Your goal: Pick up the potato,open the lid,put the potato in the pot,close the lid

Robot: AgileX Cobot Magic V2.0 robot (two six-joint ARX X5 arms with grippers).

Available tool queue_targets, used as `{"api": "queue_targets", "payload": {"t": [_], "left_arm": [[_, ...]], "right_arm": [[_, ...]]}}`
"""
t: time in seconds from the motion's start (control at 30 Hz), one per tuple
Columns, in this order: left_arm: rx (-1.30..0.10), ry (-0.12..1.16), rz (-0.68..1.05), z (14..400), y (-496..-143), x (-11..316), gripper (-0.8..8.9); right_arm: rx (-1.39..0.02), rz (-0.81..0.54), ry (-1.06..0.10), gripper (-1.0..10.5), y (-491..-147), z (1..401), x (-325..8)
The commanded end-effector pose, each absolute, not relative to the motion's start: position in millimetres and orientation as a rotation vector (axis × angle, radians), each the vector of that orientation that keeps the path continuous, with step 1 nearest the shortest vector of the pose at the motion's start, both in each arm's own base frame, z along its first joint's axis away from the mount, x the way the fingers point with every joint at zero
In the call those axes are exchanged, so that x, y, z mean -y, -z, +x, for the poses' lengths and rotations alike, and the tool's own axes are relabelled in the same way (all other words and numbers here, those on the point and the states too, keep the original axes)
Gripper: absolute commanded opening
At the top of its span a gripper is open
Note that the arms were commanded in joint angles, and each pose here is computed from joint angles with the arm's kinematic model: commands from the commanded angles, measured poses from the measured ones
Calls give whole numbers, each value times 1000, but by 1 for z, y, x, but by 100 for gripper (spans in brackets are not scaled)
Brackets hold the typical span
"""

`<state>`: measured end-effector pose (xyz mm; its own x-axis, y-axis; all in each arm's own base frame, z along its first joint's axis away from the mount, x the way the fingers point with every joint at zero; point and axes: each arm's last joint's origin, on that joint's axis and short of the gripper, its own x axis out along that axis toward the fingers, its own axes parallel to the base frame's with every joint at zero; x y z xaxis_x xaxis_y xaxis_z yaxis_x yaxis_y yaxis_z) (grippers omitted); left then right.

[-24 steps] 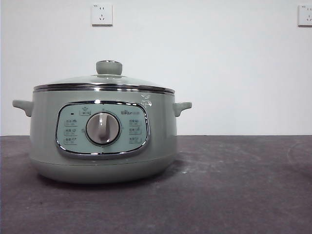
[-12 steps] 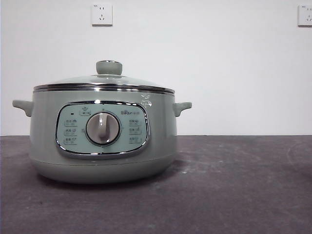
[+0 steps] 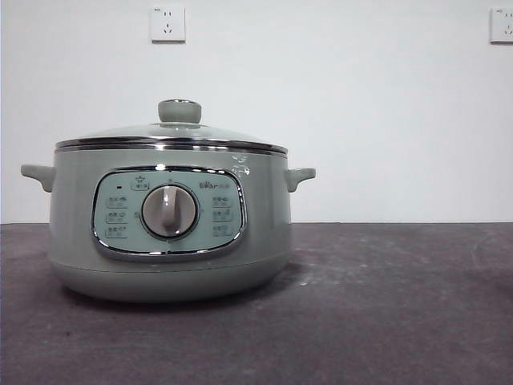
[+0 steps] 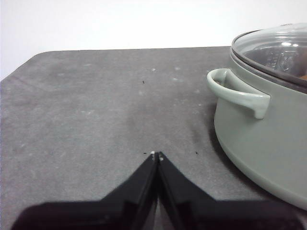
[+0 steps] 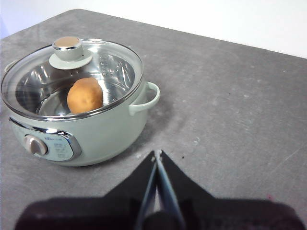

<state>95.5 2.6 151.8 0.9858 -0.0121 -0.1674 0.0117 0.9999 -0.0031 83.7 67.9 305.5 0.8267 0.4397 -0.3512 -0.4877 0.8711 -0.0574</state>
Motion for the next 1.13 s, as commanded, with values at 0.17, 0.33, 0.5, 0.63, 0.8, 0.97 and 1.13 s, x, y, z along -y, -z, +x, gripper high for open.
{"api": "queue_targets", "payload": {"t": [0.17,0.33,0.5,0.63,0.8,0.97,1.13], "left_arm": [[-183,6,-13,96,-147,-3,-3],[-183,6,-13,96,-147,-3,-3],[-183,6,-13,96,-147,-3,-3],[-183,6,-13,96,-147,-3,-3],[-182,6,-13,96,-147,-3,-3],[-180,6,-13,96,-147,-3,-3],[-180,6,-13,96,-147,-3,-3]], "right_arm": [[-335,-137,-492,1,-305,84,-68],[-335,-137,-492,1,-305,84,-68],[-333,-137,-492,1,-305,84,-68],[-325,-136,-472,1,-306,80,-63],[-301,-83,-387,1,-304,80,-46],[-244,-14,-281,1,-283,84,-28],[-205,21,-213,1,-248,87,-16]]}}
